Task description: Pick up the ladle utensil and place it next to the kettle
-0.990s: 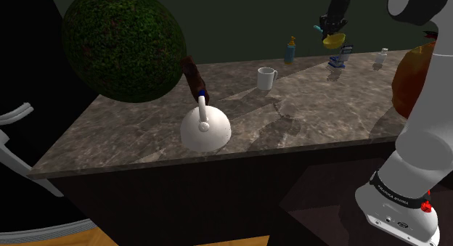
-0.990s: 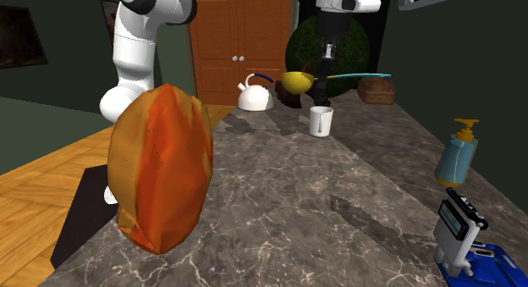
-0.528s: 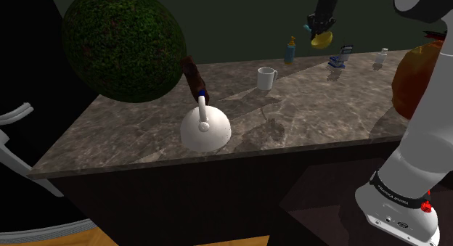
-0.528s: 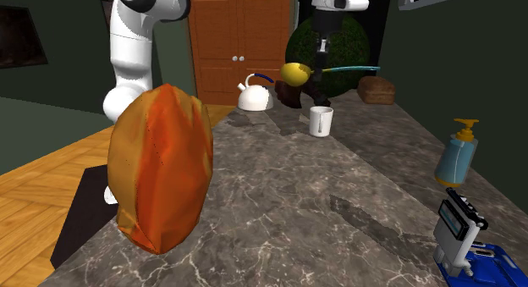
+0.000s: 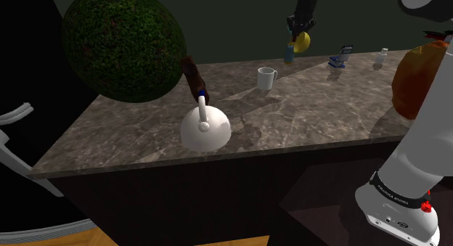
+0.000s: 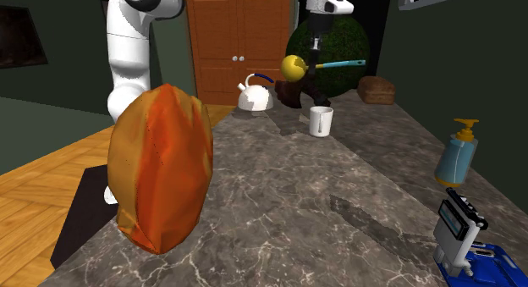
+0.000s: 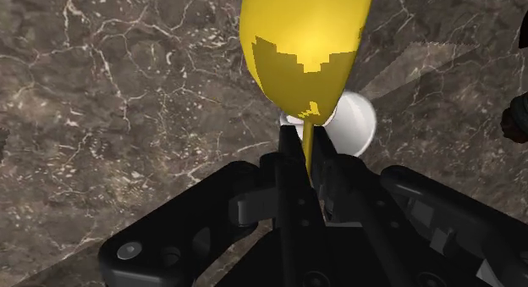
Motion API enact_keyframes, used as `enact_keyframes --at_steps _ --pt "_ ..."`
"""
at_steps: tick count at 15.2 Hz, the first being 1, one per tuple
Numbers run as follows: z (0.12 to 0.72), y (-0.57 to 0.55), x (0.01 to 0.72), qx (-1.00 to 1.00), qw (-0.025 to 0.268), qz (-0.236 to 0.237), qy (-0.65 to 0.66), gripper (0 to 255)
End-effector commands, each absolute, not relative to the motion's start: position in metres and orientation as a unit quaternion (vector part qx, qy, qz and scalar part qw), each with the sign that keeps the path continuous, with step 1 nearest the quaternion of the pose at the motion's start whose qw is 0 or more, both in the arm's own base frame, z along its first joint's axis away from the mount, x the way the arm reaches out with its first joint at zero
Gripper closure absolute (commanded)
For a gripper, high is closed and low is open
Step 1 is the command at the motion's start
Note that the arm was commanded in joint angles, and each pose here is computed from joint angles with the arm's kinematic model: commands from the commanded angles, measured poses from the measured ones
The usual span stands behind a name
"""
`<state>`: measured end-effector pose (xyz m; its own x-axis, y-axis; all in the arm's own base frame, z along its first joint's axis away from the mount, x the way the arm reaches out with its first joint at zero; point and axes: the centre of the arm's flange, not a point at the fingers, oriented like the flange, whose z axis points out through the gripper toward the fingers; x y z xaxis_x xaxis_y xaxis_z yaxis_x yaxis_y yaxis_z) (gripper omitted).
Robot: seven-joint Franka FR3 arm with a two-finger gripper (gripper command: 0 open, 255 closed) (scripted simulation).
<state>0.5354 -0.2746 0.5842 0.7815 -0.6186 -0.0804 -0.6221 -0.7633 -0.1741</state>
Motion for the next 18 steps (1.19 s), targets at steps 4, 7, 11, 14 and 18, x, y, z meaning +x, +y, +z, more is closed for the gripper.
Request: enact_keyframes --at_steps 4,7,11,14,18 --pt "0.583 -0.217 0.569 -0.939 0.096 0.009 0.331 255" --pt "0.583 -0.183 0.588 -0.939 0.096 0.009 0.331 255" --pt "0.583 -0.137 0.614 -0.939 0.096 0.009 0.331 255" --pt "0.583 -0.102 0.634 -0.939 0.096 0.009 0.331 255" --pt "0.583 -0.056 0.66 -0.939 0.096 0.009 0.331 255"
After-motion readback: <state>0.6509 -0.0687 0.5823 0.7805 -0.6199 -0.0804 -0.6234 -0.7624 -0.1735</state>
